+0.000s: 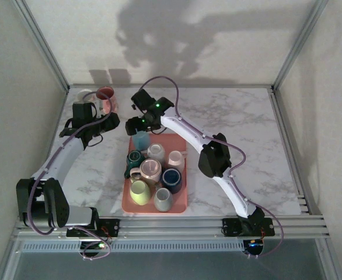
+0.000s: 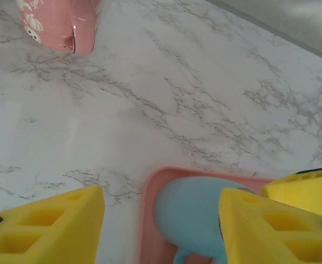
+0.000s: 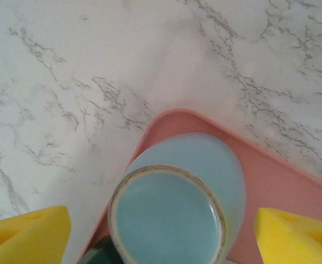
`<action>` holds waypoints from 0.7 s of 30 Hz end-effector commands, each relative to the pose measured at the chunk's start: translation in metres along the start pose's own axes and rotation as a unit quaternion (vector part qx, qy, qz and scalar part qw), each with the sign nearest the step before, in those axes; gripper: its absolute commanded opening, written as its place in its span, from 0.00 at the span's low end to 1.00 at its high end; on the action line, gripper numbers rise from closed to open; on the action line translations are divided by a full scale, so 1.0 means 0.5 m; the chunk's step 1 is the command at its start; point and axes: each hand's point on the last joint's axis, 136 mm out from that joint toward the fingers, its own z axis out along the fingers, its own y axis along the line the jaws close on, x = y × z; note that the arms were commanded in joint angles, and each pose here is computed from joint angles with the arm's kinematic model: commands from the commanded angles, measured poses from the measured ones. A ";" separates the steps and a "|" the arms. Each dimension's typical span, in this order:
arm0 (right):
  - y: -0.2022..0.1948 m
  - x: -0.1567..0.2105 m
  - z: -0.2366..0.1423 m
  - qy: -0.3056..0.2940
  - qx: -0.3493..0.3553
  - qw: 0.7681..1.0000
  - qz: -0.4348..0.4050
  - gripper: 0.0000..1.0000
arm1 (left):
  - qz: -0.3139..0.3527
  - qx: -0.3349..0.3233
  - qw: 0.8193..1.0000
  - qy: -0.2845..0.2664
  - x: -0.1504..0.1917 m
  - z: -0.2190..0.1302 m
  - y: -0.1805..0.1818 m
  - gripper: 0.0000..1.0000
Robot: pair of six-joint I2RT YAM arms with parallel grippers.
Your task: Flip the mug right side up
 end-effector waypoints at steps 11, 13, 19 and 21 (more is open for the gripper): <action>0.037 0.051 -0.116 -0.046 0.094 0.981 0.165 0.57 | -0.007 -0.006 1.000 -0.029 -0.034 -0.053 0.006 0.57; 0.056 0.055 -0.107 -0.055 0.092 0.978 0.181 0.54 | -0.012 -0.007 0.999 -0.030 -0.033 -0.054 0.008 0.57; 0.067 0.073 -0.080 -0.070 0.121 0.961 0.237 0.44 | -0.018 -0.012 0.999 -0.028 -0.021 -0.050 0.018 0.57; 0.061 0.080 -0.072 -0.072 0.134 0.956 0.252 0.42 | -0.016 -0.009 0.999 -0.026 -0.018 -0.050 0.018 0.57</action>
